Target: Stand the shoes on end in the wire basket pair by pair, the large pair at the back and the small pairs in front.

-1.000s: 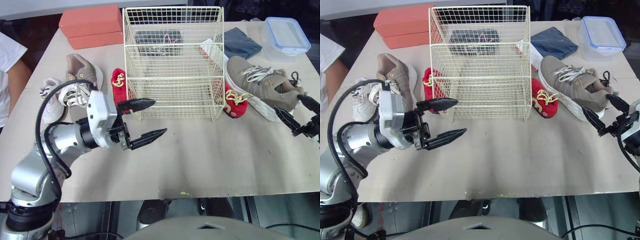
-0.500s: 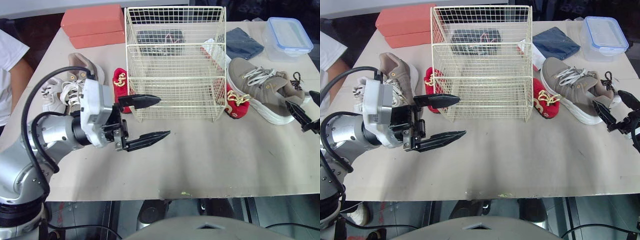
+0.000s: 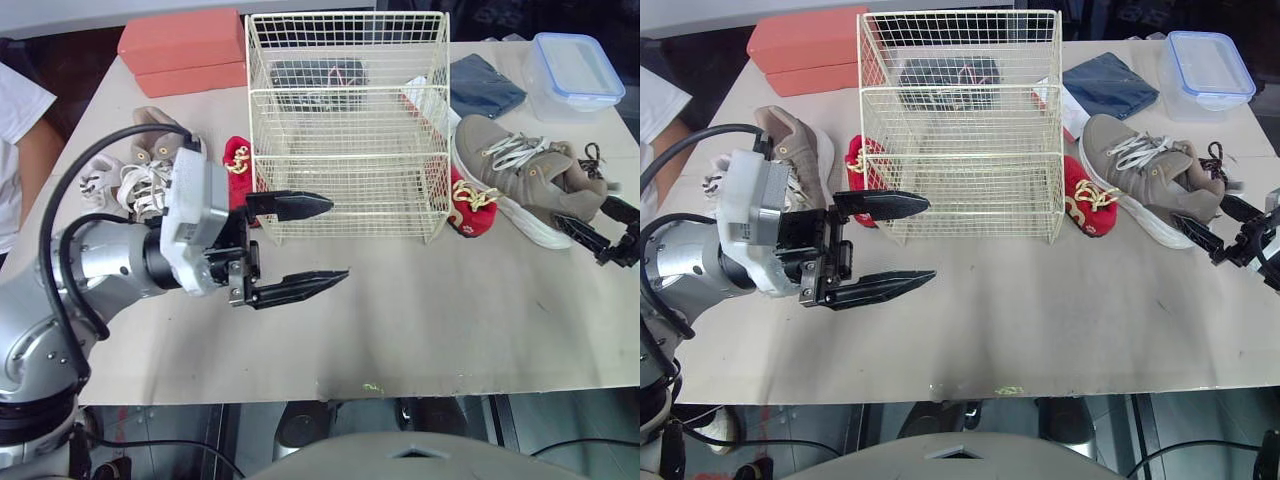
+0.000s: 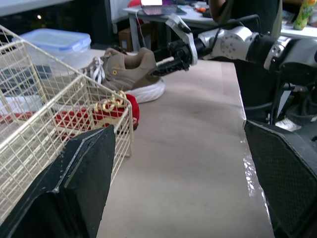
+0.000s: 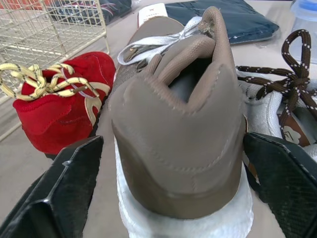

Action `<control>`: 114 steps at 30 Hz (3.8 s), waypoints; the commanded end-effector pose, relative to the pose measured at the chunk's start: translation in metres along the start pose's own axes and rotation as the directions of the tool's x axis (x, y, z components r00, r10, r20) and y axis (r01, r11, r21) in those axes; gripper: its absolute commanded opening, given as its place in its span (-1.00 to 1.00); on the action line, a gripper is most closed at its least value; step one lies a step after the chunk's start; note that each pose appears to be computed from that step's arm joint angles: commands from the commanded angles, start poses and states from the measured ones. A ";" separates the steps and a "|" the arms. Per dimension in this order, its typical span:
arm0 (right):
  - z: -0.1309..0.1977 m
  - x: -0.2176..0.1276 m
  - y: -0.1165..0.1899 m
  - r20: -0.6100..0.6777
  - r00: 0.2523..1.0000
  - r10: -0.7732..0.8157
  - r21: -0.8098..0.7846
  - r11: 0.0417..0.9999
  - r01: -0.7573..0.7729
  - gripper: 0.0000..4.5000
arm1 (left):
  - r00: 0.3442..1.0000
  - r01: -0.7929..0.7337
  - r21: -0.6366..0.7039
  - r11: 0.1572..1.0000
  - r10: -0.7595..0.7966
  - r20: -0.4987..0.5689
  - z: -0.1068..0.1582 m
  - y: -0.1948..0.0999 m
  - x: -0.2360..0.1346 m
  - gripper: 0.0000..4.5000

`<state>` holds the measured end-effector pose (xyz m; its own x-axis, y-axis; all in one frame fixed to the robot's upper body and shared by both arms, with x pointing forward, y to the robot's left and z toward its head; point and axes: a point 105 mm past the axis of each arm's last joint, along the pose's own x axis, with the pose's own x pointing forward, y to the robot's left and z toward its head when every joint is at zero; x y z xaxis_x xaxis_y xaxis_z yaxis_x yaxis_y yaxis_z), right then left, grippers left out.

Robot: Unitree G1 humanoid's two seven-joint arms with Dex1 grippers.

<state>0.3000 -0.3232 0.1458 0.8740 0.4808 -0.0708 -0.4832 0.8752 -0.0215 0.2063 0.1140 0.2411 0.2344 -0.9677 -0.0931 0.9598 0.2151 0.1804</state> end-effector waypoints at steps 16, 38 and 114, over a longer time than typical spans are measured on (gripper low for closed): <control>0.065 -0.007 0.000 0.211 0.976 -0.055 -0.213 0.972 0.101 -0.98 | 1.000 0.010 0.075 0.997 -0.011 0.002 0.007 0.003 0.002 1.00; 0.227 -0.008 0.105 0.539 0.665 0.517 -0.441 0.846 -0.301 -0.98 | 0.996 -0.093 0.147 0.985 0.093 0.008 0.028 0.049 -0.043 1.00; 0.161 0.074 0.205 0.372 0.799 0.472 -0.051 0.870 -0.490 1.00 | 0.714 -0.616 0.123 0.778 0.486 0.504 0.041 0.092 0.032 -0.87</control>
<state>0.2736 -0.1041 0.2879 0.4599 0.8446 0.2741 -0.8783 0.4781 0.0003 0.3064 0.1006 0.2816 0.5898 -0.6678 0.4540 0.6247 0.7336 0.2676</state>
